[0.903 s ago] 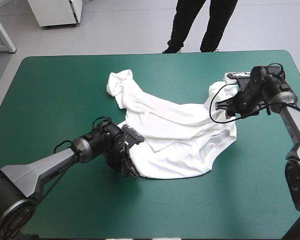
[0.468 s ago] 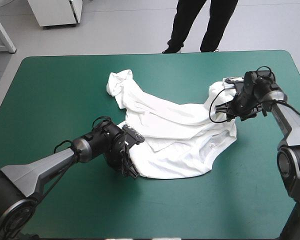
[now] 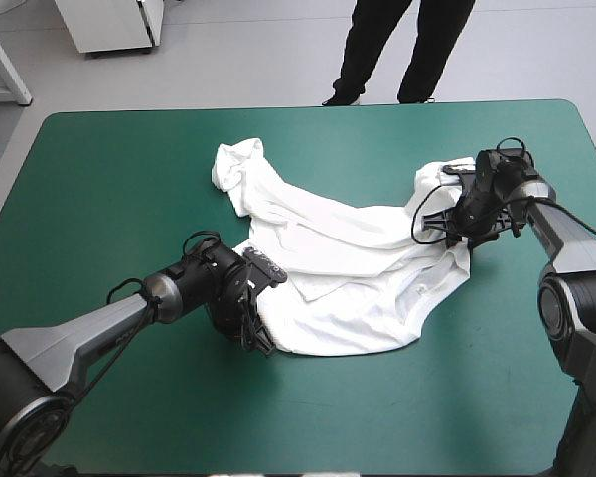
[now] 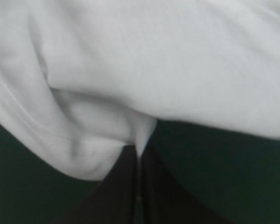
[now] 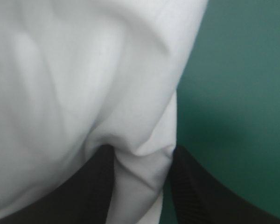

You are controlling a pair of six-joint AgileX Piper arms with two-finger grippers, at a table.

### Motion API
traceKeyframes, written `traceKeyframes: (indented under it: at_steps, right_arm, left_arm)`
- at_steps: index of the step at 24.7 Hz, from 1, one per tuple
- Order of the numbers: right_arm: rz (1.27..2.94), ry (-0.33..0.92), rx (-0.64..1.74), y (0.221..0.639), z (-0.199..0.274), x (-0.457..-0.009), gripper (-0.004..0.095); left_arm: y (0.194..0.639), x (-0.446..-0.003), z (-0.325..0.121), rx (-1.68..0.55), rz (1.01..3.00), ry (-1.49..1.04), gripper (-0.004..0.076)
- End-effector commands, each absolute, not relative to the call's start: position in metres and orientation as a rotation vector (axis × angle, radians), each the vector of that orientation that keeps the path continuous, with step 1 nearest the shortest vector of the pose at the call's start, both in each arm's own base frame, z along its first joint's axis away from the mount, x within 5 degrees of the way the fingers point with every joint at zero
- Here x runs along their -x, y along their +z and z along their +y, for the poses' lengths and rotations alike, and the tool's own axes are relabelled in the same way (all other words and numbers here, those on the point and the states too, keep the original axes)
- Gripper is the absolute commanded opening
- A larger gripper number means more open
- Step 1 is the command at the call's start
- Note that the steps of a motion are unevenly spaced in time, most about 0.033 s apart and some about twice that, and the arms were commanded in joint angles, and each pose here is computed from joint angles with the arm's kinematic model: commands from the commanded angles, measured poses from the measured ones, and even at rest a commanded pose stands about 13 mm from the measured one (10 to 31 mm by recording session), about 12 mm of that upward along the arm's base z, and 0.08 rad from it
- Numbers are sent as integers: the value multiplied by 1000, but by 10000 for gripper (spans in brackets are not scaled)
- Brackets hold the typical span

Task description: Fold the cloth

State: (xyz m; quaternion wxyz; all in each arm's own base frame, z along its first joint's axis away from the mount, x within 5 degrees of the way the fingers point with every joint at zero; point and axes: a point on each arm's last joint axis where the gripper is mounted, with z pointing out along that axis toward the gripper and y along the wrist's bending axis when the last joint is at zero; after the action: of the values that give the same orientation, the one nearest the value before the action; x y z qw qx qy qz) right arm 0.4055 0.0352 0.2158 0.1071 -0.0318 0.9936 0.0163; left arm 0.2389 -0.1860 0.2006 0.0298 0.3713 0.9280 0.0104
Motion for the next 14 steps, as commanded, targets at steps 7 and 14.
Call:
traceKeyframes:
  at_steps: [7, 14]
  right_arm:
    - [2943, 86, 63, 228, 38, -401, -14]
    - [2743, 60, 86, 306, 34, -381, -17]
  left_arm:
    - [187, -241, -194, -1100, 2865, -57, -22]
    - [269, -267, -197, -978, 2580, 35, -22]
